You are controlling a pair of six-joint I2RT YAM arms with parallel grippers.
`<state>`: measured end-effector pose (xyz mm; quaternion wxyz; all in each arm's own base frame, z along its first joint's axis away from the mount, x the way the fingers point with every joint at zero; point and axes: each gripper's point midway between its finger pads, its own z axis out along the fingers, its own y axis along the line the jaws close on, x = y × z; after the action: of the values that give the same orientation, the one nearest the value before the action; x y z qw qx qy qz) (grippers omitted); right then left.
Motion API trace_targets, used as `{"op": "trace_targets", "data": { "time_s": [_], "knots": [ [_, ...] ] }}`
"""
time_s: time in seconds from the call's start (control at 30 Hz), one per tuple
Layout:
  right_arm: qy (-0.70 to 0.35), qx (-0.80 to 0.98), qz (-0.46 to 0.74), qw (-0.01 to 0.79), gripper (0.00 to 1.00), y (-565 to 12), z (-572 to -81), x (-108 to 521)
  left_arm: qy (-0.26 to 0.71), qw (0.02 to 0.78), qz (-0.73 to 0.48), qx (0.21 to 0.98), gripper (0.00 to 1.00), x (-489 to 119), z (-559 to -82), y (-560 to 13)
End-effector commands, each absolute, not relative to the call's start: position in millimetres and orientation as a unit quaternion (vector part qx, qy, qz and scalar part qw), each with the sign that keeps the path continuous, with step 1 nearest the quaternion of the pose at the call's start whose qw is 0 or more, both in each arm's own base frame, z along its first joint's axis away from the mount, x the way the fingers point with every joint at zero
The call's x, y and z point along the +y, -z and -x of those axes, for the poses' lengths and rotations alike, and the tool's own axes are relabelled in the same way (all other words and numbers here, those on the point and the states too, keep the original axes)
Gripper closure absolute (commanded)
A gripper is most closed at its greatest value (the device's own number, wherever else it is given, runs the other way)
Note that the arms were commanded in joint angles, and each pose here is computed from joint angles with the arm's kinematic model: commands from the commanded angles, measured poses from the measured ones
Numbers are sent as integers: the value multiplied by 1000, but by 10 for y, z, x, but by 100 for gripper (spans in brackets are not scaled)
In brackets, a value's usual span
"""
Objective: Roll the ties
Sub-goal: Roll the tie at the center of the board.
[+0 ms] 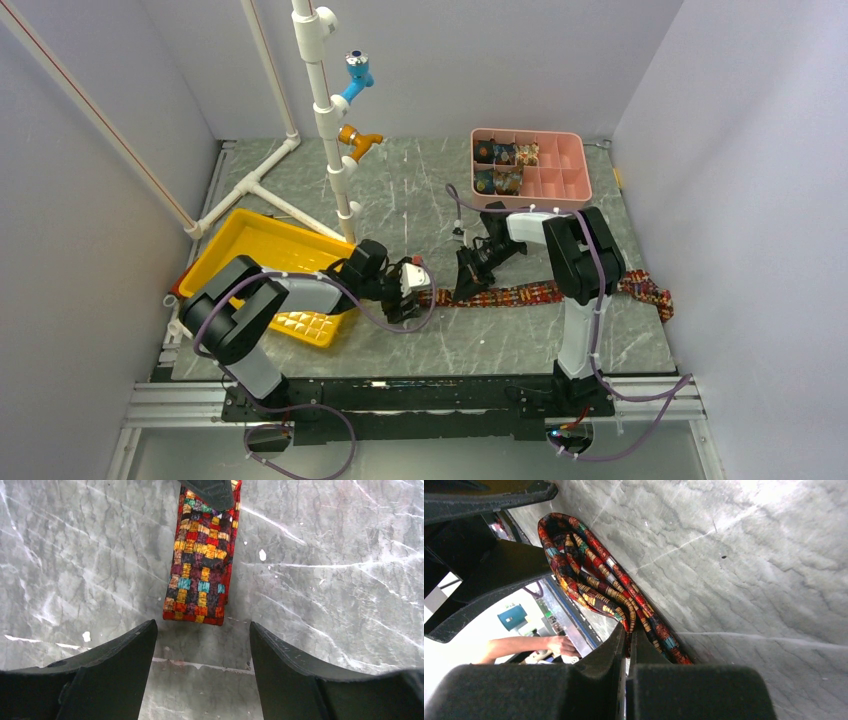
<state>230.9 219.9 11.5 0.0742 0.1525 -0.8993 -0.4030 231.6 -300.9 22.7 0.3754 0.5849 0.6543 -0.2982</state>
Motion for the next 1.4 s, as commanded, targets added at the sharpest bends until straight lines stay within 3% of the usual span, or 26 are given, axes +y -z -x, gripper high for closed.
{"op": "trace_targets", "data": {
  "time_s": [0.0, 0.1, 0.27, 0.4, 0.6, 0.87, 1.37],
  "knots": [
    [292, -936, -185, 65, 100, 427, -2364, 1897, 299, 377, -616, 623, 29, -3069, -2295, -135],
    [287, -937, -186, 71, 100, 449, -2363, 1880, 302, 373, -628, 613, 35, -3137, -2275, -83],
    [277, -939, -188, 73, 100, 477, -2364, 1857, 319, 382, -630, 597, 60, -3262, -2245, -198],
    [277, -939, -188, 76, 100, 487, -2347, 1861, 343, 405, -620, 577, 66, -3428, -2199, -514],
    [282, -937, -191, 78, 100, 485, -2331, 1893, 357, 418, -606, 574, 62, -3715, -2202, -708],
    [298, -932, -191, 77, 100, 447, -2324, 1948, 343, 408, -598, 598, 58, -3826, -2350, -384],
    [293, -932, -195, 83, 100, 468, -2284, 1919, 316, 382, -595, 633, 44, -3400, -2297, -75]
  ]
}}
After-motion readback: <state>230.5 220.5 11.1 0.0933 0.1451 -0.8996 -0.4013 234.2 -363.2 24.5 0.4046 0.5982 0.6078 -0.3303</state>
